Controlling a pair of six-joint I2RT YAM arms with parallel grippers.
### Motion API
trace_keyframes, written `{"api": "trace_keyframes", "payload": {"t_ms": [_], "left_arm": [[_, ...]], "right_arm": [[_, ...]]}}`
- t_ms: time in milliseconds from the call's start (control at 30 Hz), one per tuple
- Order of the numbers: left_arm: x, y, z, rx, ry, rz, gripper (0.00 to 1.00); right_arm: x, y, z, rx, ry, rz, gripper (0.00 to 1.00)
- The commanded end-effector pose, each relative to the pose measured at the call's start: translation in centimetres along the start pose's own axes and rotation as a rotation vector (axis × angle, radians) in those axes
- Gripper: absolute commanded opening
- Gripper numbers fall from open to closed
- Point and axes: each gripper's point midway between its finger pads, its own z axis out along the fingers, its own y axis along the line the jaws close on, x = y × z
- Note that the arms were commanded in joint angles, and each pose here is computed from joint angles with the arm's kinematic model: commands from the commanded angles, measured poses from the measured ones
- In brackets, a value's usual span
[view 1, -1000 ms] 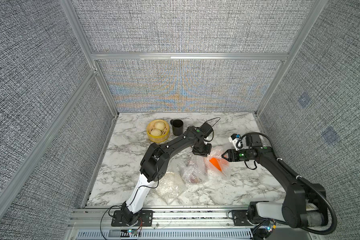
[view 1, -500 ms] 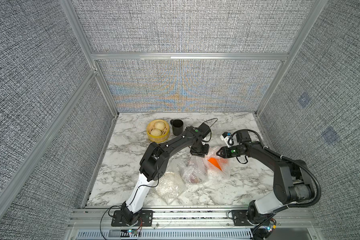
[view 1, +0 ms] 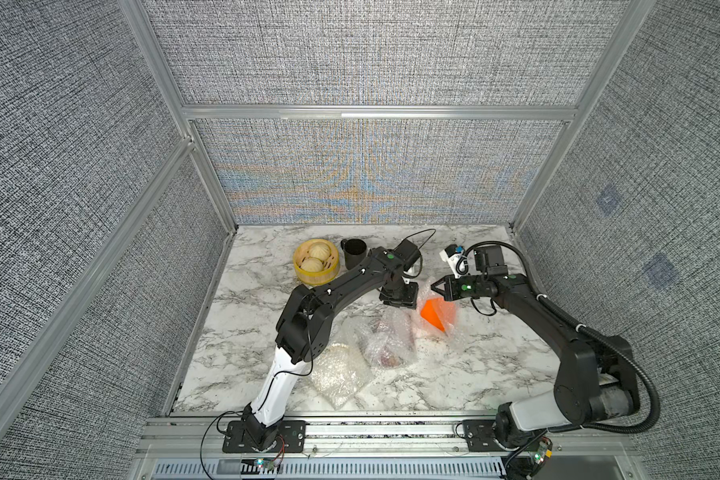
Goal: Unpack dinner plates from bubble wrap
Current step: Unwrap the bubble wrap at the center of the board.
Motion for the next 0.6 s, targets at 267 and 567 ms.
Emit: {"api": "trace_keyframes", "payload": {"t_ms": [267, 567], "left_arm": [[-1.9, -4.0, -0.2, 0.109, -0.064, 0.139, 0.7], [-2.4, -1.7, 3.1, 0.017, -0.064, 0.083, 0.05]], "right_arm": [[-0.7, 2.9, -1.7, -0.095, 0.024, 0.035, 0.0], [-0.3, 3.4, -2.7, -0.092, 0.058, 0.077, 0.2]]}}
